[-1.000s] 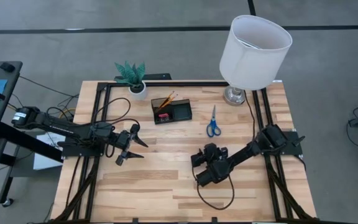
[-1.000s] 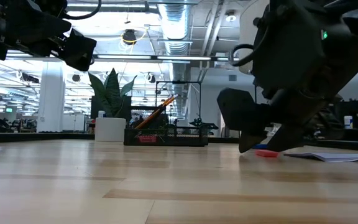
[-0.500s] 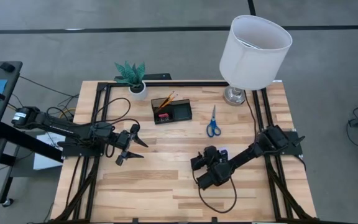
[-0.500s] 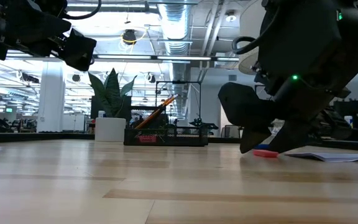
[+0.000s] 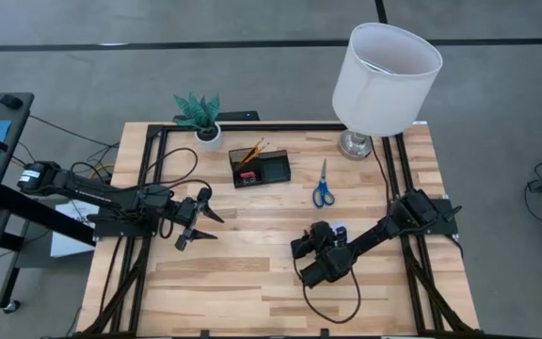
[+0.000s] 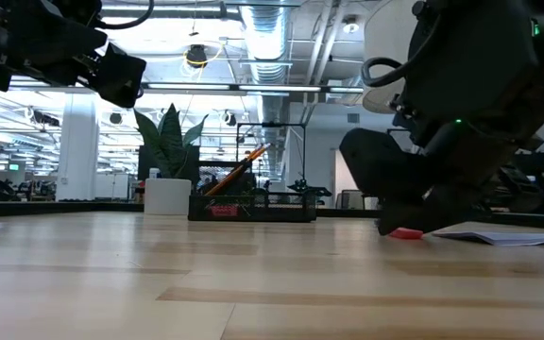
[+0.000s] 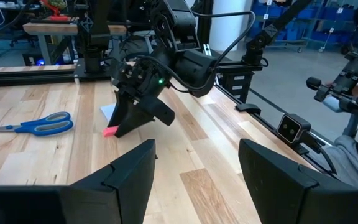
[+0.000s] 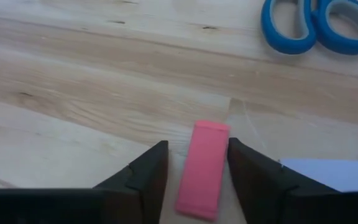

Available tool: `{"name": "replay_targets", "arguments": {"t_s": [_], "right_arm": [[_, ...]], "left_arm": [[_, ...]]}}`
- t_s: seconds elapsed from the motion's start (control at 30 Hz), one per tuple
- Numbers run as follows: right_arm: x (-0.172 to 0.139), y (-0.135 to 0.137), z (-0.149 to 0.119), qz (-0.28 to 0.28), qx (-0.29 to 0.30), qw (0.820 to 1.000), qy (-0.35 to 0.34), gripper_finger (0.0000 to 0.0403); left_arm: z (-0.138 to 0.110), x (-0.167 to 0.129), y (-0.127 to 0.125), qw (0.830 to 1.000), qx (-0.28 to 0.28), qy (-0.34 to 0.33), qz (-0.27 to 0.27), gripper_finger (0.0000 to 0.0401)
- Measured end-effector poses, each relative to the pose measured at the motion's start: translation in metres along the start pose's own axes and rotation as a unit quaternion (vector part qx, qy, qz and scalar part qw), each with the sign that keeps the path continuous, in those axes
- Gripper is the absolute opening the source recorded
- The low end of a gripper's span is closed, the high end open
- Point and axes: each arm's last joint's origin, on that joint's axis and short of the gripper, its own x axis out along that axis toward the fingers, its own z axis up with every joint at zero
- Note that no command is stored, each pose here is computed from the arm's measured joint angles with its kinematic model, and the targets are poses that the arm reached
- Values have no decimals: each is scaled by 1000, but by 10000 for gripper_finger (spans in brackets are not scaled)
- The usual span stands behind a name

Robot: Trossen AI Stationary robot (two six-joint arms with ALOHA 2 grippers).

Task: Pick and place office supplies into organizer
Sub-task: Put the pink eraser into the black desk organizer

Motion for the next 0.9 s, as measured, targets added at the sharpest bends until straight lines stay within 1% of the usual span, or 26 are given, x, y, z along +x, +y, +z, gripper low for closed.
{"name": "replay_targets", "arguments": {"t_s": [0.27,0.43,0.57,0.9], "right_arm": [[0,-2,0,-5,-7,1000,-1,92],[0,-2,0,-6,-7,1000,-1,63],[0,-2,1,-9,-7,1000,-1,55],[0,-2,1,-7,-8,1000,-7,52]], "left_arm": [[0,0,0,1000,0,0,-1,223],[0,0,0,1000,-1,0,-1,223],[0,0,0,1000,-2,0,-1,223],[0,0,0,1000,-2,0,0,223]]}}
